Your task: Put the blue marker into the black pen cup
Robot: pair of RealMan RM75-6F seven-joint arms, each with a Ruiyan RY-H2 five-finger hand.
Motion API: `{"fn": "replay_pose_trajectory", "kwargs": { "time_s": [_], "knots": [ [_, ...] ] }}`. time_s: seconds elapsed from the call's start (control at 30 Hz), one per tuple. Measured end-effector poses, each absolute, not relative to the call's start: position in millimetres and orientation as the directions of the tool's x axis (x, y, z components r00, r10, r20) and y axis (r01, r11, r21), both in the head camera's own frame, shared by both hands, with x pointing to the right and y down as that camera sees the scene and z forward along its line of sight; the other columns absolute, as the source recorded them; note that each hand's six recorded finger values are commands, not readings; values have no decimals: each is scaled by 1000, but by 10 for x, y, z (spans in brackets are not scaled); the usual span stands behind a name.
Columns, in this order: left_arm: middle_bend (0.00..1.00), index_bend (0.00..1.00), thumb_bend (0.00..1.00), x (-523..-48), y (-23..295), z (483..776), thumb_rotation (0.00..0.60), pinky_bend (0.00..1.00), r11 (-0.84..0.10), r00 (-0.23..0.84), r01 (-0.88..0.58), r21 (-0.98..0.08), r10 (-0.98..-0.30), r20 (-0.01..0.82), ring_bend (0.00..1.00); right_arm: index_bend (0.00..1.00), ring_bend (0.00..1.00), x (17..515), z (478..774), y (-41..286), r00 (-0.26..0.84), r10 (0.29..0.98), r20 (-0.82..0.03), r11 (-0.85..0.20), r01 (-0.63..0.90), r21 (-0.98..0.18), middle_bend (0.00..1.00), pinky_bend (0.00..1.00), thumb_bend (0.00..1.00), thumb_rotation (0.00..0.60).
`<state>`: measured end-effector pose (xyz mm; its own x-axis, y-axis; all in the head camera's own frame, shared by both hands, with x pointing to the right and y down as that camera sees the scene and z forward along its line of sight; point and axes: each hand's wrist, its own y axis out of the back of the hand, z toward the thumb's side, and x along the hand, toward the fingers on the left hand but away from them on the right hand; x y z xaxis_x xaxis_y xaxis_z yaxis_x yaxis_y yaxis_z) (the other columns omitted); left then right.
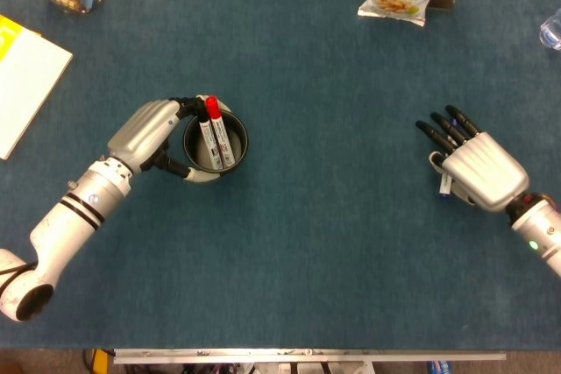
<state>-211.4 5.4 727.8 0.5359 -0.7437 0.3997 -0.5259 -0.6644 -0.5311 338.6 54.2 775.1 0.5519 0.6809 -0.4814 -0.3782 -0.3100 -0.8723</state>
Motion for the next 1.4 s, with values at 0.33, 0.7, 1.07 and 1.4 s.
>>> {"fn": "replay_pose_trajectory", "kwargs": {
  "time_s": [0.33, 0.7, 1.07, 1.4],
  "knots": [
    [386, 316, 91, -2127, 53, 7292, 600, 284, -664, 534, -529, -528, -745, 400, 351, 607, 0, 3370, 7762, 531, 539, 667, -514, -327, -408, -852, 110, 0, 315, 600],
    [385, 316, 91, -2118, 47, 7265, 600, 284, -662, 540, -528, -532, -745, 392, 351, 613, 0, 3421, 7752, 489, 504, 683, -529, -348, -412, -842, 125, 0, 329, 600],
    [385, 316, 91, -2077, 20, 7241, 600, 284, -672, 547, -515, -532, -736, 400, 351, 617, 0, 3270, 7316, 295, 505, 751, -425, -391, -178, -903, 139, 0, 336, 600],
    [385, 316, 91, -1937, -52, 7208, 600, 284, -686, 555, -532, -497, -725, 407, 351, 617, 0, 2814, 6600, -19, 531, 803, -270, -459, 263, -849, 142, 0, 334, 600]
  ]
}}
